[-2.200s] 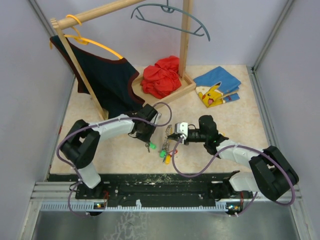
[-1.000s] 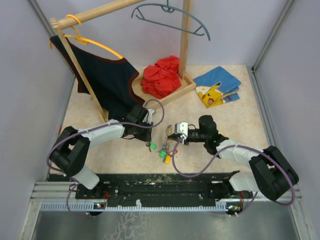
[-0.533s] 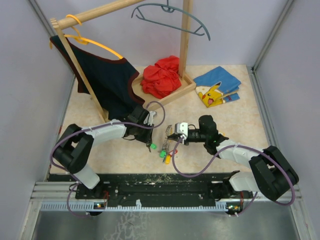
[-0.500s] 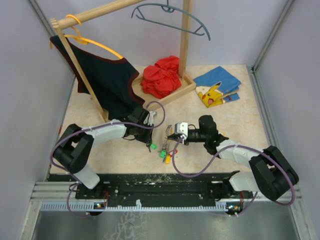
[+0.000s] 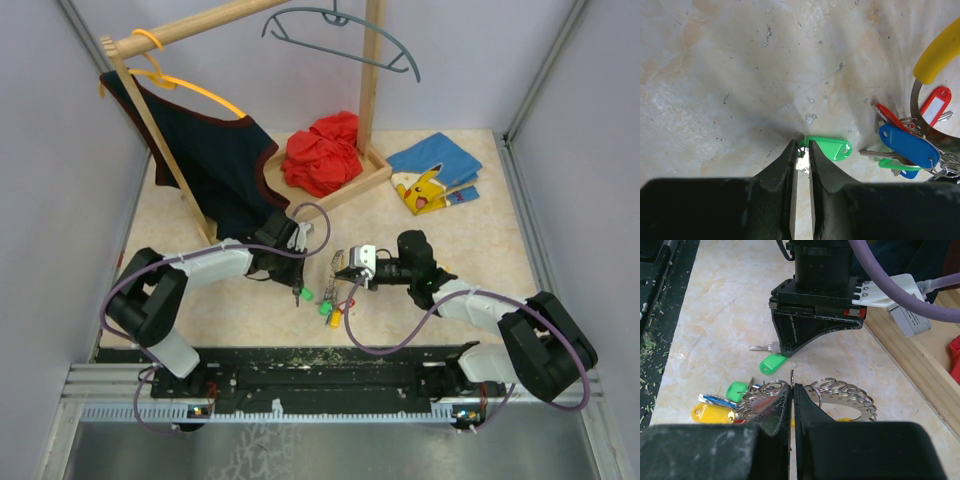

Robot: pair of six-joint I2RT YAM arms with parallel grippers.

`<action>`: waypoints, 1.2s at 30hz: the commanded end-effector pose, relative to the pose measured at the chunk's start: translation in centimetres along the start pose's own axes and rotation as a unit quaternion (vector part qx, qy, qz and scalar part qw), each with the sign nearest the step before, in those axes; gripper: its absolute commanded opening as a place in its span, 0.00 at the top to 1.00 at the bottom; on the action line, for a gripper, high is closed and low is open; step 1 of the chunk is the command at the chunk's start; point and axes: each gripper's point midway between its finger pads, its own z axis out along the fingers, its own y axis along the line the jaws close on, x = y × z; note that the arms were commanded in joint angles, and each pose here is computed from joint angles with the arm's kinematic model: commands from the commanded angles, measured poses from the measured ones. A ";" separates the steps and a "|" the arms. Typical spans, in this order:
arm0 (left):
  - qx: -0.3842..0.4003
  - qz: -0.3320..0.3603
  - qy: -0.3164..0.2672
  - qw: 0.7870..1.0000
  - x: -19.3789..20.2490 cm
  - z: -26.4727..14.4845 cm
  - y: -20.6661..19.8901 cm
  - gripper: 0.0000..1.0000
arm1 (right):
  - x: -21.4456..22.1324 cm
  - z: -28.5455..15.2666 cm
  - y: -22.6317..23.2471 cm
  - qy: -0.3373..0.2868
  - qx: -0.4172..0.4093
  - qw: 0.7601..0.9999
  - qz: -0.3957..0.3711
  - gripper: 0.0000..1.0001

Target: Put the keys on the keyring

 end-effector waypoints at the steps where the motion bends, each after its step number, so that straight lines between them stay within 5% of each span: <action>1: 0.006 0.004 0.010 1.000 0.7 0.0 0.0 0.82 | -2.2 0.0 -1.4 -0.030 0.006 0.999 -0.028 1.00; 16: -0.031 0.042 0.026 0.998 2.1 0.2 -0.4 1.00 | -2.3 -0.1 -1.5 -0.032 0.009 0.999 -0.030 1.00; 23: -0.020 0.093 -0.092 0.991 -1.6 -2.9 -1.1 1.00 | -2.5 -0.3 -1.6 -0.034 0.011 0.999 -0.032 1.00; 30: 0.023 0.186 -0.275 0.943 -6.2 -7.2 -3.3 0.99 | -3.0 -0.5 -1.5 -0.041 0.014 0.998 -0.042 1.00; 36: 0.046 0.315 -0.373 0.871 -7.4 -9.6 -5.1 0.99 | -3.5 -0.6 -1.4 -0.054 0.011 0.996 -0.068 1.00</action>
